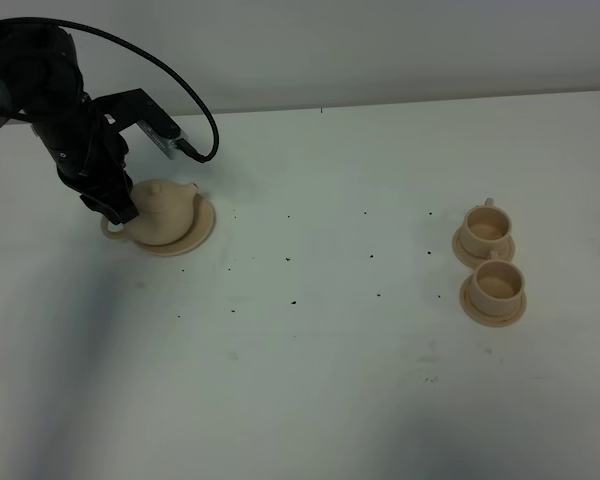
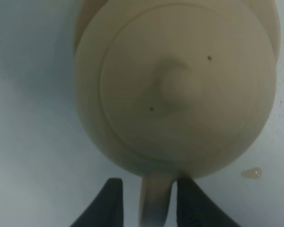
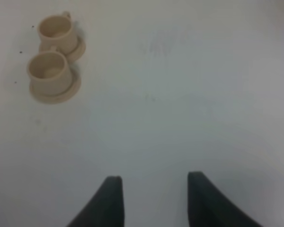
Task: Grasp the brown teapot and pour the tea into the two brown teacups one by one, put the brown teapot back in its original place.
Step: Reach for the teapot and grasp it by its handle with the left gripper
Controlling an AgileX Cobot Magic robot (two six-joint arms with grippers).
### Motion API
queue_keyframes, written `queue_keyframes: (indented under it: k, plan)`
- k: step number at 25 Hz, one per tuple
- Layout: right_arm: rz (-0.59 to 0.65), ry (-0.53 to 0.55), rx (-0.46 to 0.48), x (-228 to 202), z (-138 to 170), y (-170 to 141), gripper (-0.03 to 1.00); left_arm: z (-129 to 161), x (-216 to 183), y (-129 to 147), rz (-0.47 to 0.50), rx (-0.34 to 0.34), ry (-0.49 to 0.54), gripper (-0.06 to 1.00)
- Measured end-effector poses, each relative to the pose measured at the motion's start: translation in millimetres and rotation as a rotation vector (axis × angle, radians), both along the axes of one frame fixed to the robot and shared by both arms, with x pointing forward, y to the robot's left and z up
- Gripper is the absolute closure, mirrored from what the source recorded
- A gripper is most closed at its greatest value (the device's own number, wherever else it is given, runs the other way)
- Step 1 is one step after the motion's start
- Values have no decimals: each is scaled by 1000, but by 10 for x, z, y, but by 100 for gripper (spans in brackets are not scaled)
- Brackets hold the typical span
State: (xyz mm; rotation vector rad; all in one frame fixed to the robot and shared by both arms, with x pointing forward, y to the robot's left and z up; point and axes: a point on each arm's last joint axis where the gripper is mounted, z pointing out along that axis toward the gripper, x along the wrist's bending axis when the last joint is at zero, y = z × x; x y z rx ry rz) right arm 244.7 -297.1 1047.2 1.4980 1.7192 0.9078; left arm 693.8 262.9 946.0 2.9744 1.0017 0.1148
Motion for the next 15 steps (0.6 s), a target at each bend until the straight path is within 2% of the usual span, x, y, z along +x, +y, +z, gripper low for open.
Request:
queue_keyframes:
  k: [15]
  plan:
    - [0,0,0,0,0,0,64,-2,-25,-4,2,-5,27,65]
